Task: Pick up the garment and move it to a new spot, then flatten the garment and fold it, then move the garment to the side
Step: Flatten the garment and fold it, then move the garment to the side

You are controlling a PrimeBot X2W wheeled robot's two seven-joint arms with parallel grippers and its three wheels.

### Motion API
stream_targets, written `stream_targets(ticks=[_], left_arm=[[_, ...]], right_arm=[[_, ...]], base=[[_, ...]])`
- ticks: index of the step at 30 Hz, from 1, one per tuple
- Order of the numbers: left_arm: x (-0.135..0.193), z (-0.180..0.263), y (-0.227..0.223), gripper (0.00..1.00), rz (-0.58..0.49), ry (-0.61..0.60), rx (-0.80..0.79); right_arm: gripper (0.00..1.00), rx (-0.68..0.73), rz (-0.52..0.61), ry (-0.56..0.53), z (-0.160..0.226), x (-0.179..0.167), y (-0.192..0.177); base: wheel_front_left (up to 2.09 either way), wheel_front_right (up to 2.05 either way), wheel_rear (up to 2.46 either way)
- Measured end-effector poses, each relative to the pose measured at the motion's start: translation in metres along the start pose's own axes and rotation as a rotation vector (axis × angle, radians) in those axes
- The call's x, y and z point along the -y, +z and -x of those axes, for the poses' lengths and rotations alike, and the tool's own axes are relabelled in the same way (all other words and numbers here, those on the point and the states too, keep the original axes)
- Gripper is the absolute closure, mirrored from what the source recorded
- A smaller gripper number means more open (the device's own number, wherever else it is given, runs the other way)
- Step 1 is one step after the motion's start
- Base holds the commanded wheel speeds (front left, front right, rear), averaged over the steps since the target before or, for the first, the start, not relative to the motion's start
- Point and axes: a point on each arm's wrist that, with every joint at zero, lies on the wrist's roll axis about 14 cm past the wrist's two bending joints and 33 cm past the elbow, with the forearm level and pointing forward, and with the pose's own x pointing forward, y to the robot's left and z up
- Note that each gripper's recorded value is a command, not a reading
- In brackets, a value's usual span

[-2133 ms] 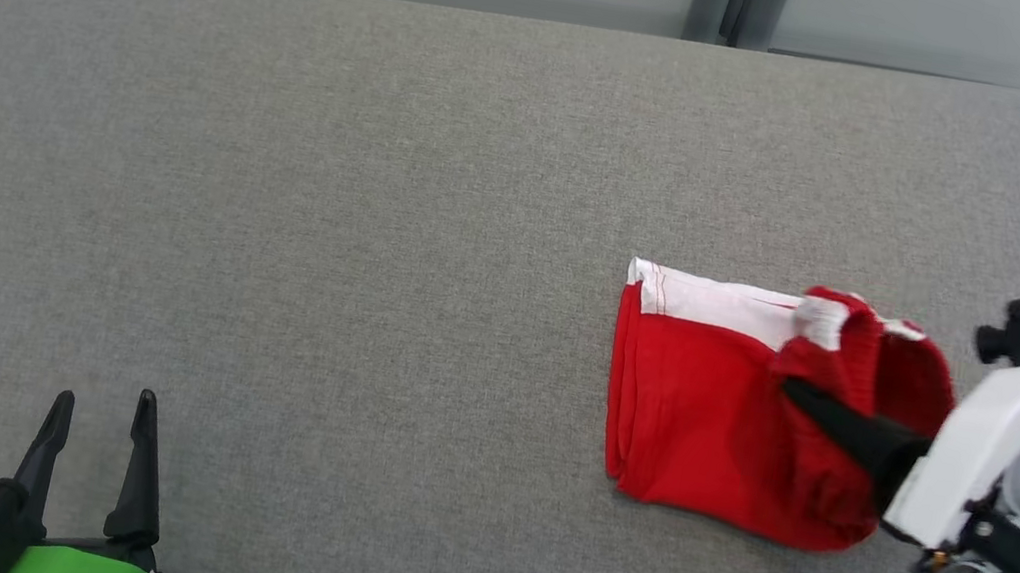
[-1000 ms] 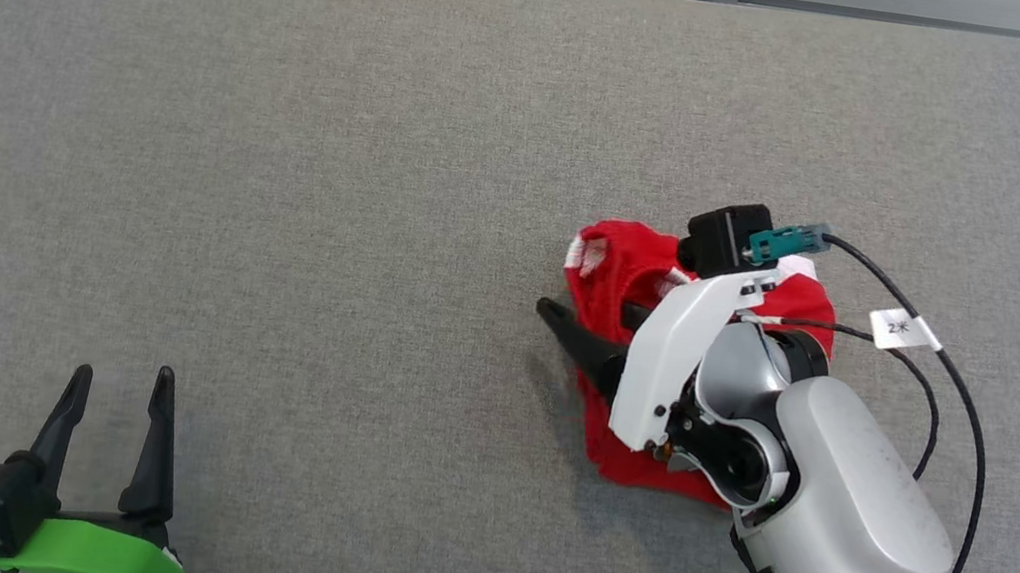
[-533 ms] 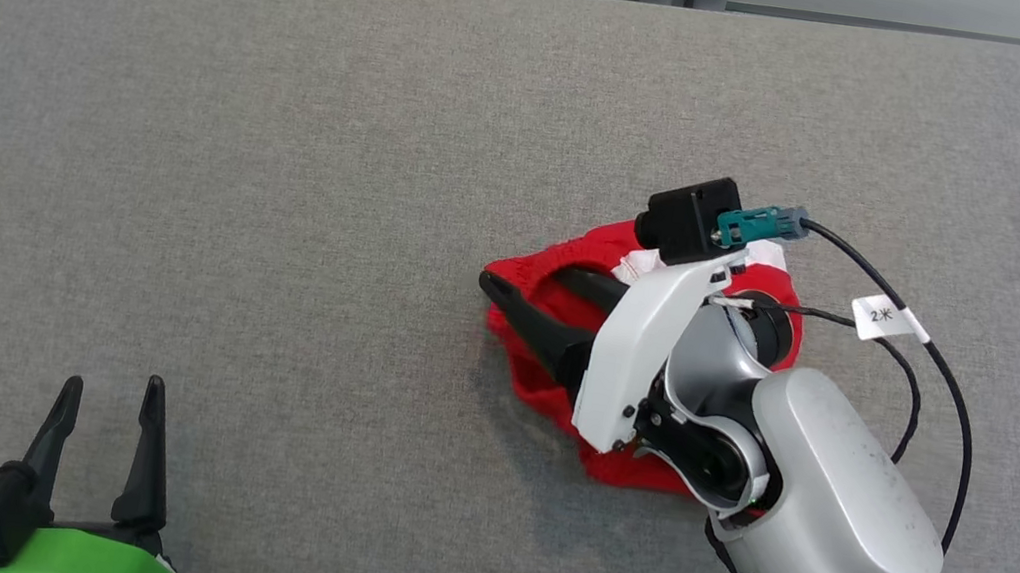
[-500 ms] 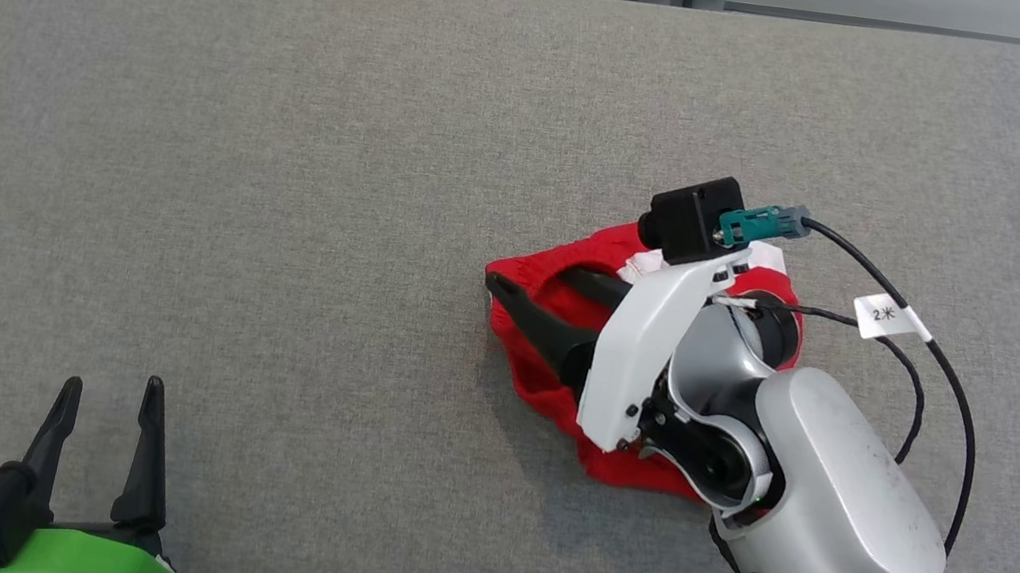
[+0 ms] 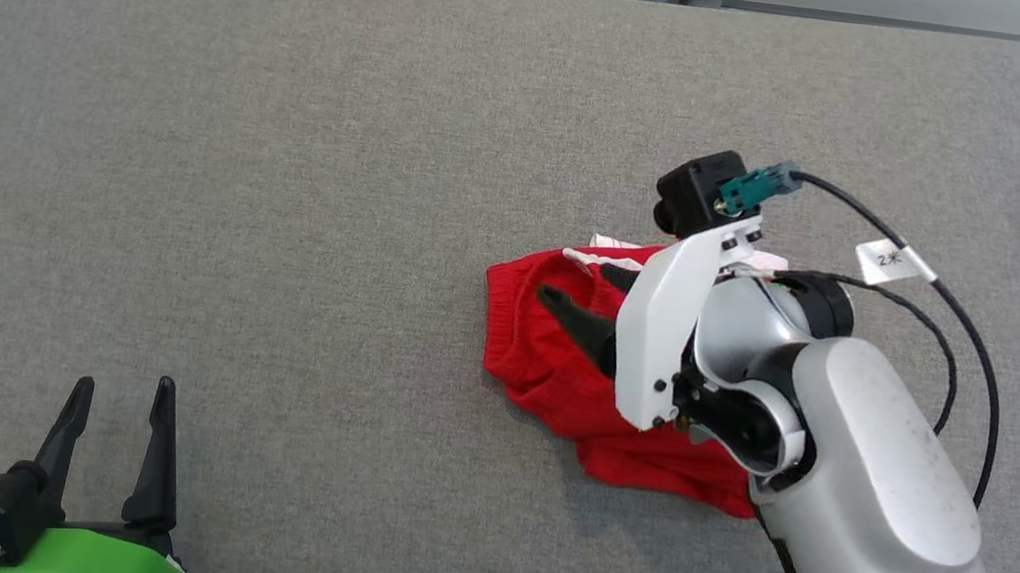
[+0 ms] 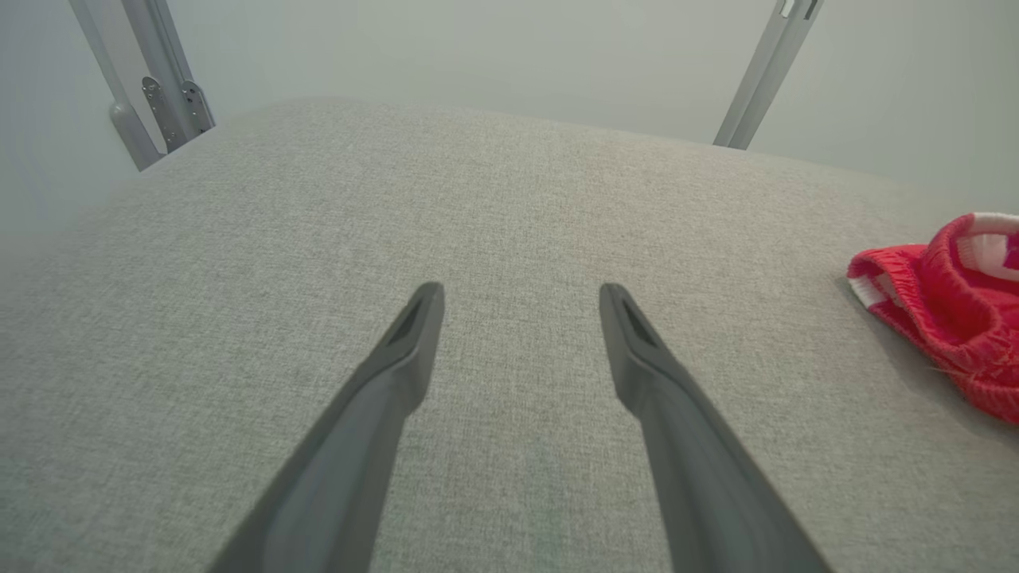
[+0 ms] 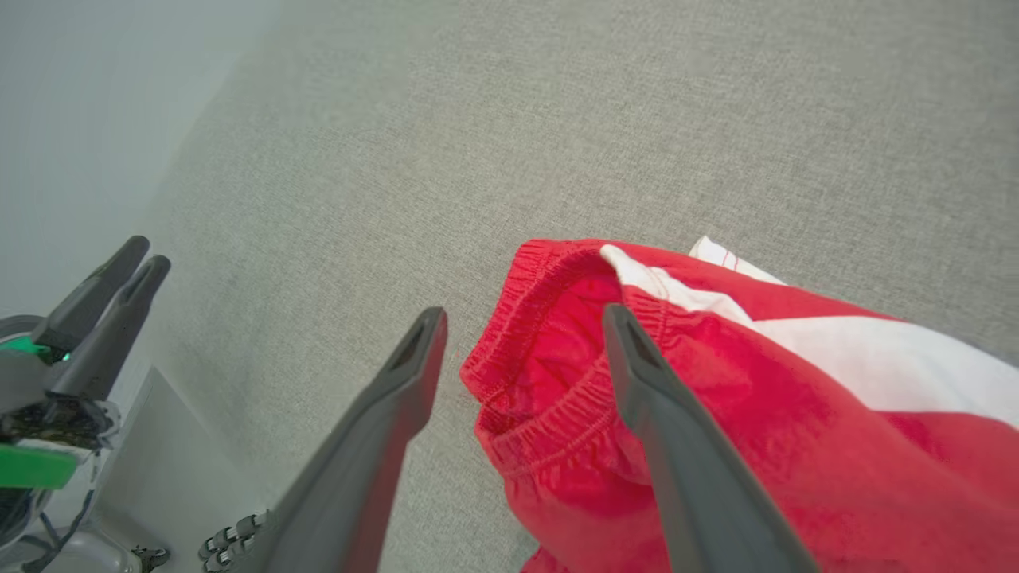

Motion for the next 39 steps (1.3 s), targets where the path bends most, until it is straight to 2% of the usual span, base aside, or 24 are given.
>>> stream_targets(ticks=[3,6,11,14,18,26,31,32,33,34,37,39], left_arm=[[0.001,0.002,0.002,0.0,0.004,0.0,0.007],[-0.001,0.005,0.006,0.0,0.011,0.009,0.021],[-0.006,0.012,0.012,0.0,0.017,0.032,0.04],[-0.01,0.014,0.01,0.0,0.017,0.044,0.034],[-0.014,0.014,0.007,0.0,0.018,0.058,0.026],[-0.018,0.009,0.006,0.0,0.015,0.071,0.02],[-0.02,0.007,0.005,0.0,0.014,0.078,0.018],[-0.021,0.007,0.005,0.0,0.014,0.08,0.016],[-0.021,0.008,0.004,0.0,0.014,0.081,0.015],[-0.022,0.008,0.004,0.0,0.013,0.084,0.015],[-0.023,0.009,0.006,0.0,0.013,0.088,0.019],[-0.023,0.011,0.01,0.0,0.014,0.09,0.029]], right_arm=[[0.0,0.06,-0.011,0.003,0.015,0.005,0.021],[0.0,0.104,-0.027,-0.063,0.039,0.034,0.03],[0.0,0.019,-0.189,-0.217,0.071,0.098,-0.029],[0.0,-0.021,-0.301,-0.246,0.08,0.112,-0.063],[0.0,-0.035,-0.424,-0.234,0.078,0.114,-0.089],[0.0,-0.033,-0.566,-0.146,0.051,0.098,-0.101],[0.0,-0.022,-0.615,-0.117,0.027,0.091,-0.101],[0.35,-0.019,-0.622,-0.1,0.023,0.087,-0.099],[0.91,-0.003,-0.634,-0.087,0.019,0.085,-0.095],[1.0,0.008,-0.639,-0.075,0.015,0.083,-0.092],[1.0,0.04,-0.636,-0.041,0.007,0.076,-0.078],[1.0,0.071,-0.598,-0.01,0.008,0.071,-0.055]], base=[[0.0,0.0,0.0],[0.0,0.0,0.0],[0.0,0.0,0.0],[0.0,0.0,0.0],[0.0,0.0,0.0],[0.0,0.0,0.0],[0.0,0.0,0.0],[0.0,0.0,0.0],[0.0,0.0,0.0],[0.0,0.0,0.0],[0.0,0.0,0.0],[0.21,0.21,0.21]])
